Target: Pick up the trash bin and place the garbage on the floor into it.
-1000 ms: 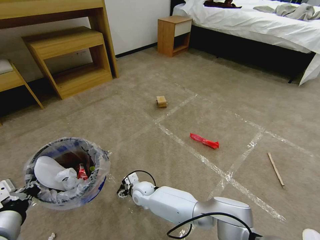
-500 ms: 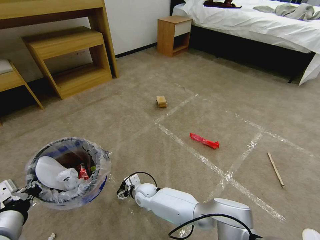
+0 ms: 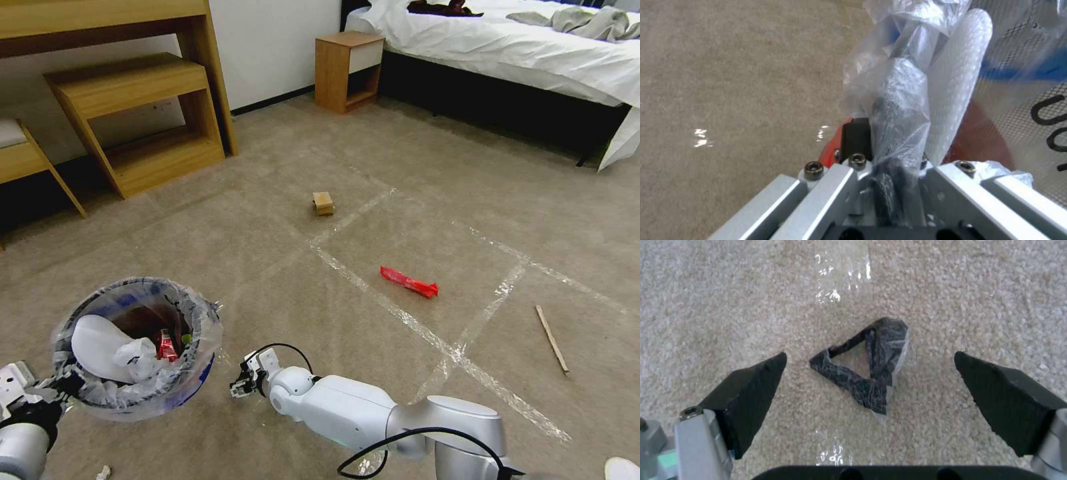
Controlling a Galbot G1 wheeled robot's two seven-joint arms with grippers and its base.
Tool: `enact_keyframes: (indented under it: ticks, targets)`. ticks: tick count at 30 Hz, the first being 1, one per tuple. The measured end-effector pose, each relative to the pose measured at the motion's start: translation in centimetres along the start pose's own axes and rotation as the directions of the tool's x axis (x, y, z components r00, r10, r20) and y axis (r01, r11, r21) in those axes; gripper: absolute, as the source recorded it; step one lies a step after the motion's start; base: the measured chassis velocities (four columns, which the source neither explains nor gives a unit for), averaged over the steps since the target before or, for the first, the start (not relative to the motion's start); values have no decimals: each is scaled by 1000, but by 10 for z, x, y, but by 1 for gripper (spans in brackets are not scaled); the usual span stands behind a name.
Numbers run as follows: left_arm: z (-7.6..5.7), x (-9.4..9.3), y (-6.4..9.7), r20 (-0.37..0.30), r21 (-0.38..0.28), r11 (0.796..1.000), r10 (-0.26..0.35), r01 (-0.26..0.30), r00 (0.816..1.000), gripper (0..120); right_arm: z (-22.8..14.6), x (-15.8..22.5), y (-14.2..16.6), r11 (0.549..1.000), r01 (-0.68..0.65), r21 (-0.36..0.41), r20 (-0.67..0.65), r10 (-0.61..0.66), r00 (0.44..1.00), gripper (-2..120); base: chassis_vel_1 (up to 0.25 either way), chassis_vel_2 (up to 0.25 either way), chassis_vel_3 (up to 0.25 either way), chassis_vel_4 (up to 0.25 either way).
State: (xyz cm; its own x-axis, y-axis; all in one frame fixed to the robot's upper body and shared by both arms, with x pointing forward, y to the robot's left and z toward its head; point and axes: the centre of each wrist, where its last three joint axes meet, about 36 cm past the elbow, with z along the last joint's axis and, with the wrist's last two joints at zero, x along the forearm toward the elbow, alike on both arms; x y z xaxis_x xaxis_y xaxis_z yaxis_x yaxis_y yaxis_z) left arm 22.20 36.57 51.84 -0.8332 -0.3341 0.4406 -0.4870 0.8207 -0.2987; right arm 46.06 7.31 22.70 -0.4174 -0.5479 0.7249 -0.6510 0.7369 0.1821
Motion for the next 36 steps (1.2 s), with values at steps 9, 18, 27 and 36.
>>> enact_keyframes:
  ticks: [9,18,27,36]
  targets:
    - [1,1,-1,-1,4,1000,0,0,1000,0,10,-2,1,1000,4,15,-5,-4,1000,96,0,0,0,0]
    - [3,2,-3,-4,15,1000,7,-7,1000,0,8,-3,-8,1000,-13,20,4,13,1000,90,0,0,0,0]
    - [3,2,-3,-3,19,1000,10,-10,1000,0,8,-4,-11,999,-20,31,20,19,1000,59,0,0,0,0]
    - [4,4,-5,-1,23,1000,15,-15,1000,0,13,-5,-11,999,-19,42,21,18,1000,33,0,0,0,0]
